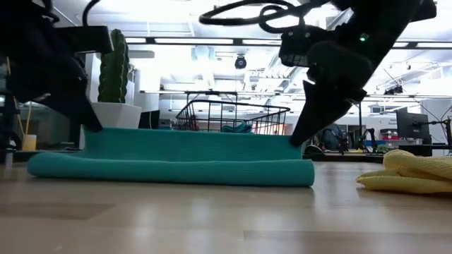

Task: Fold microfiber towels
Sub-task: Fold the blue microfiber cloth

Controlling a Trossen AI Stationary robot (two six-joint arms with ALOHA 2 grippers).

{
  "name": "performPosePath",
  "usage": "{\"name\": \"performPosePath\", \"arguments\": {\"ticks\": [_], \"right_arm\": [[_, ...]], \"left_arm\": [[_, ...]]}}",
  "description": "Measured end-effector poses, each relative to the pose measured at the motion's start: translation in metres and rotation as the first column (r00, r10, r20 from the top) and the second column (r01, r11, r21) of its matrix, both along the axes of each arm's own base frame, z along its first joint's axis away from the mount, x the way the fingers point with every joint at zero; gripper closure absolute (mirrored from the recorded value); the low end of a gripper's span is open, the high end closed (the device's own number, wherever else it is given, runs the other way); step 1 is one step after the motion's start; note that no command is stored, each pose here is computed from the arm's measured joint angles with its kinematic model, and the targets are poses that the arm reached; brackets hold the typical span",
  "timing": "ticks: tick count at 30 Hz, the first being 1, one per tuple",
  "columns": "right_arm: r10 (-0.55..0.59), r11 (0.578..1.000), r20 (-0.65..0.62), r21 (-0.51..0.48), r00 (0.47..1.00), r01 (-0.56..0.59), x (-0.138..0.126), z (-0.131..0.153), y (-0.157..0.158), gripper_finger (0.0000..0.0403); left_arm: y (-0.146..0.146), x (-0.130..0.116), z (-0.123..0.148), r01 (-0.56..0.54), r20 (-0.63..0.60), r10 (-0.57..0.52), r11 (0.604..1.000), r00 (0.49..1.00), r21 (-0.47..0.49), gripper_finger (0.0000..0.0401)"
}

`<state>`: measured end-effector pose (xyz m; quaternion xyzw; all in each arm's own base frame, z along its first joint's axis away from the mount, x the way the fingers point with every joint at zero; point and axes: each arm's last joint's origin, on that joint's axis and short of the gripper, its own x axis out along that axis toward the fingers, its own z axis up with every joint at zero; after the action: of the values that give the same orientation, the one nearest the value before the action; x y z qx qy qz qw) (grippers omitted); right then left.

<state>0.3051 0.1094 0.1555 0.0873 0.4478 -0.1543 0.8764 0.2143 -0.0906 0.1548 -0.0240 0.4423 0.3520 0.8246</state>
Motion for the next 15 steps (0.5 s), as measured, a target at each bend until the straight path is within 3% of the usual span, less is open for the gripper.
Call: {"name": "performPosePath", "arguments": {"ticks": [15], "right_arm": [[-0.094, 0.995, -0.013, -0.026, 0.995, 0.094, 0.004, -0.001, -0.022, 0.0403]], "left_arm": [[0.021, 0.010, -0.010, -0.069, -0.058, 0.072, 0.996, 0.996, 0.048, 0.0401]]}}
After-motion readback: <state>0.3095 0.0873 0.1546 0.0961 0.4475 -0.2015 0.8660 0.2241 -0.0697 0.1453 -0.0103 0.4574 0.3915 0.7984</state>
